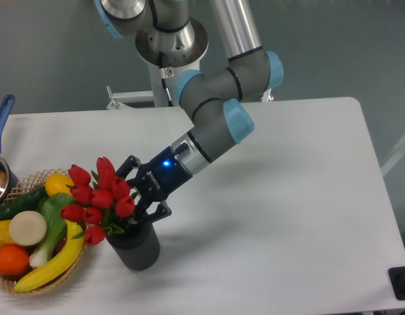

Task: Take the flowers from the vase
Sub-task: 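Close the gripper around the tulip stems and begin lifting, then lift the tulip bunch out of the vase and carry it away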

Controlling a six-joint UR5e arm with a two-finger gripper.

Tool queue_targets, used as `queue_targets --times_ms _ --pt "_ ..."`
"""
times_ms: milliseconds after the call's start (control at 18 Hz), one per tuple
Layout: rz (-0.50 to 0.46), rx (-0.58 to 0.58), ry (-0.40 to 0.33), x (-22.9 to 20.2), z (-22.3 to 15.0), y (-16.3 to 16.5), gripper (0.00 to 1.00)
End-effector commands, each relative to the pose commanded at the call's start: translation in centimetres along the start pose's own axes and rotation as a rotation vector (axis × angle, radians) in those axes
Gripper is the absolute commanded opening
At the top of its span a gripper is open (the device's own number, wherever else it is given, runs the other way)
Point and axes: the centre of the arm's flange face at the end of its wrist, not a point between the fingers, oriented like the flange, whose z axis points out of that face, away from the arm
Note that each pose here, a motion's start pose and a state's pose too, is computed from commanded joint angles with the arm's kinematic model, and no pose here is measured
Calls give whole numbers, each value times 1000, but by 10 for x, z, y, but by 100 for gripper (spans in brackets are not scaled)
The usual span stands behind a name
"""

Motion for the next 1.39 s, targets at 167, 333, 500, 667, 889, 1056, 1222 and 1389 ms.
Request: queue_targets --times_ms 167,333,500,667,889,1056,1222,1389 --pt "-5 2 -18 -5 -10 0 0" --pt "-14 4 -30 -8 -17 -1 0" --pt "-44 21 -50 -10 -30 -16 0" --pt "-93 63 -58 -19 -41 -39 0" --pt "-162 94 -69 -29 -53 -68 0" --pt "-192 133 -69 -32 -66 -76 0" --pt "-203 165 -78 -27 -83 -95 0" --pt "-219 218 -80 -33 -104 -108 0"
